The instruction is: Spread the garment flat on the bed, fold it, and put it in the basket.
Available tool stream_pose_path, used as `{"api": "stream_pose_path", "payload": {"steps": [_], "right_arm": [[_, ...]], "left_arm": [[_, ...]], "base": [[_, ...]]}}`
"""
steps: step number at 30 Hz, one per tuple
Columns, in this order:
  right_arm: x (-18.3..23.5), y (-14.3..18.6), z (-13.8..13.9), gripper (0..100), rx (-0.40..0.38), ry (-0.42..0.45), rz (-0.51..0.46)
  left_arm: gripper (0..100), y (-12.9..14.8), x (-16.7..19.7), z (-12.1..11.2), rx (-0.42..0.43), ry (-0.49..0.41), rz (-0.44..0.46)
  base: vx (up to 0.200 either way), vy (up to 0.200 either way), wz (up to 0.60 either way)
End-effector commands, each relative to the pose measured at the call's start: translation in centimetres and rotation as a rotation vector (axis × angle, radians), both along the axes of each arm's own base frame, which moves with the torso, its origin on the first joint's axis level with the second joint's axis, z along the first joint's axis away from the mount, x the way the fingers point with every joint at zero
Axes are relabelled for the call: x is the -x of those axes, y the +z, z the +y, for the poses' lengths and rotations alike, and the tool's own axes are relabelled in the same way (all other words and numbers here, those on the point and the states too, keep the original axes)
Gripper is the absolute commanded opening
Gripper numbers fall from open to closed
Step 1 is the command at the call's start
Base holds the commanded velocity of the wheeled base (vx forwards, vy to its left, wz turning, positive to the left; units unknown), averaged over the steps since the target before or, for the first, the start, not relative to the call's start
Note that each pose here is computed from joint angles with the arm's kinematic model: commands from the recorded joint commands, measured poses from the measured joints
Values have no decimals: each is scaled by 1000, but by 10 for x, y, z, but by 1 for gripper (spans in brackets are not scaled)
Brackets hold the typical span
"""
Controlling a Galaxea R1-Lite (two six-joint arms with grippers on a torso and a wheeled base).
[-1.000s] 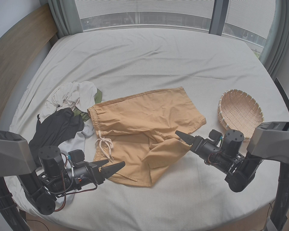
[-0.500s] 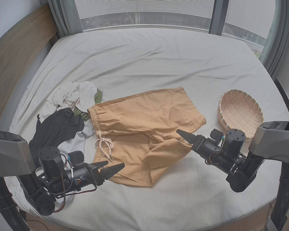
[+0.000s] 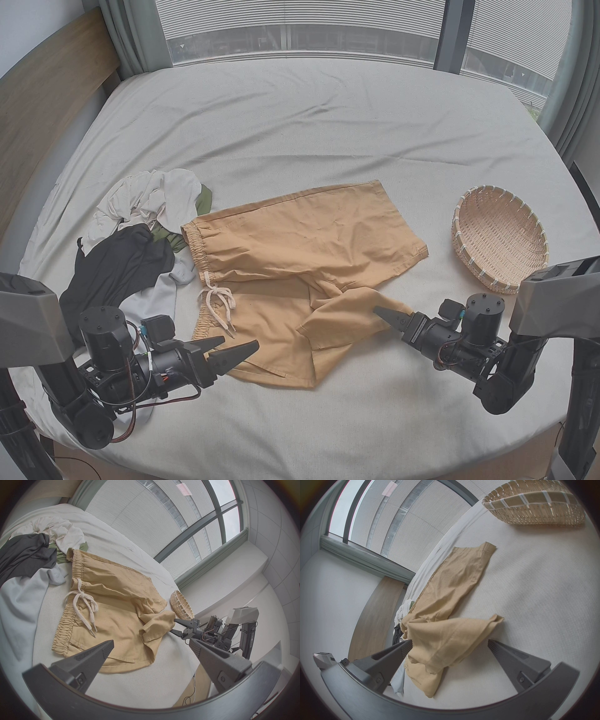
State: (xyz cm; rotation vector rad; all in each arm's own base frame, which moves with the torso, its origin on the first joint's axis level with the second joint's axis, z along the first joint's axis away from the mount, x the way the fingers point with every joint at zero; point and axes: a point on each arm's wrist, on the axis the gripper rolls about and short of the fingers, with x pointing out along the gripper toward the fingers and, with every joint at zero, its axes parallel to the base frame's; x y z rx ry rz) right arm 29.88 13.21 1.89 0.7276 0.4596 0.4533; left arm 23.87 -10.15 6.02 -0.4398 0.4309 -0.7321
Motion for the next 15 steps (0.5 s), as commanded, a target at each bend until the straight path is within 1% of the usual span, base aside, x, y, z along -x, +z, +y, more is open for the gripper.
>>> {"api": "stream_pose_path", "payload": {"steps": [1,7,8,15], "right_arm": [[2,-1,-2,100,2,-4,7],[1,8,-3,100,-12,-8,-16],[1,12,-2,0,-23,-13,-25],[0,10,-2,0,-28,-24,-16]], "left_arm": [[100,-1,0,0,0,0,4],[100,-3,0,0,-5,-1,12],[100,-3,0,0,-5,-1,12],[100,-3,-1,0,-5,1,12]], "base": [[0,0,0],[0,0,0],[0,0,0],[0,0,0]]}}
